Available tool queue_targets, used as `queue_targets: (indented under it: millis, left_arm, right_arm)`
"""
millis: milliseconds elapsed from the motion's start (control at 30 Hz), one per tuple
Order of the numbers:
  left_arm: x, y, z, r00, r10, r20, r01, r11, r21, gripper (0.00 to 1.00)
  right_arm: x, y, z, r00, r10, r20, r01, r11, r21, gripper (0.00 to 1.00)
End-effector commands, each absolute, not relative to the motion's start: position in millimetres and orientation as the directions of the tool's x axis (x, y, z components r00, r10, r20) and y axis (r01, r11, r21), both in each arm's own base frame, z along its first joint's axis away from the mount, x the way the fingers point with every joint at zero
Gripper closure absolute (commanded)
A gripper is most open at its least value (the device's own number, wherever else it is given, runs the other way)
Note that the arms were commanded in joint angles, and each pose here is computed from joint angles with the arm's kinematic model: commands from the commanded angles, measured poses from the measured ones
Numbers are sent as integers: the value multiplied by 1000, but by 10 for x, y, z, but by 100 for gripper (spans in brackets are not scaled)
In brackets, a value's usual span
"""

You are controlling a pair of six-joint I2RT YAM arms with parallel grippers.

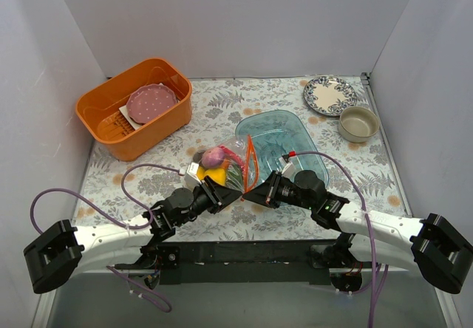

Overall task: Place the food in the zip-top bag and seal the zipper
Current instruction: Zip the zipper food storage bag at the center of the board.

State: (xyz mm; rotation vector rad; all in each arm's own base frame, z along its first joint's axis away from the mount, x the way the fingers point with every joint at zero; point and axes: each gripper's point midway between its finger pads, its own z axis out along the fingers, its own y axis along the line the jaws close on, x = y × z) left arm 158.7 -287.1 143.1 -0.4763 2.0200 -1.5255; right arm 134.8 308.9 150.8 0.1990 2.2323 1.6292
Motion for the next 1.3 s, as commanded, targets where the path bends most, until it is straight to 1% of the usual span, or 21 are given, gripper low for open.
queue_targets:
  millis: [0, 33, 67, 167, 200, 267, 300, 333, 733, 1267]
  left_arm:
    - [1599, -2896, 1520, -775, -631, -33, -94, 167, -982, 71]
    - [1601, -2894, 1513, -774, -632, -32, -97, 168, -981, 73]
    - [1604, -2889, 1506, -772, -635, -31, -99, 168, -981, 78]
    - [1611, -2889, 1506, -770, -638, -27, -104, 167, -981, 85]
    - [1617, -2889, 1505, -768, -640, -28, -104, 168, -980, 92]
    - [1617, -2894, 1505, -769, -639, -29, -104, 170, -980, 94]
    - [1617, -2903, 1510, -771, -636, -29, -105, 172, -980, 98]
    - [1612, -2910, 1516, -773, -634, -30, -103, 173, -980, 100]
    - [1545, -2922, 1437, -801, -594, -71, -90, 237, -967, 100]
    - [1454, -2996, 1419, -842, -530, -102, -48, 262, -964, 100]
  right_arm:
    - [1340, 3120, 1615, -919, 329, -217, -125, 278, 952, 96]
    - [1340, 3121, 1611, -920, 329, -215, -123, 279, 952, 96]
    - [1337, 3120, 1600, -921, 327, -214, -121, 281, 952, 96]
    - [1333, 3127, 1604, -922, 324, -212, -122, 277, 953, 96]
    - [1329, 3130, 1598, -923, 321, -211, -122, 277, 953, 96]
    - [1325, 3133, 1602, -924, 319, -209, -121, 275, 954, 96]
    - [1323, 3135, 1601, -925, 318, -208, -120, 274, 954, 96]
    - [1325, 3137, 1603, -925, 318, -208, -121, 273, 955, 96]
    - [1431, 3134, 1640, -910, 351, -222, -120, 288, 950, 96]
    - [1587, 3170, 1660, -887, 389, -247, -131, 302, 944, 96]
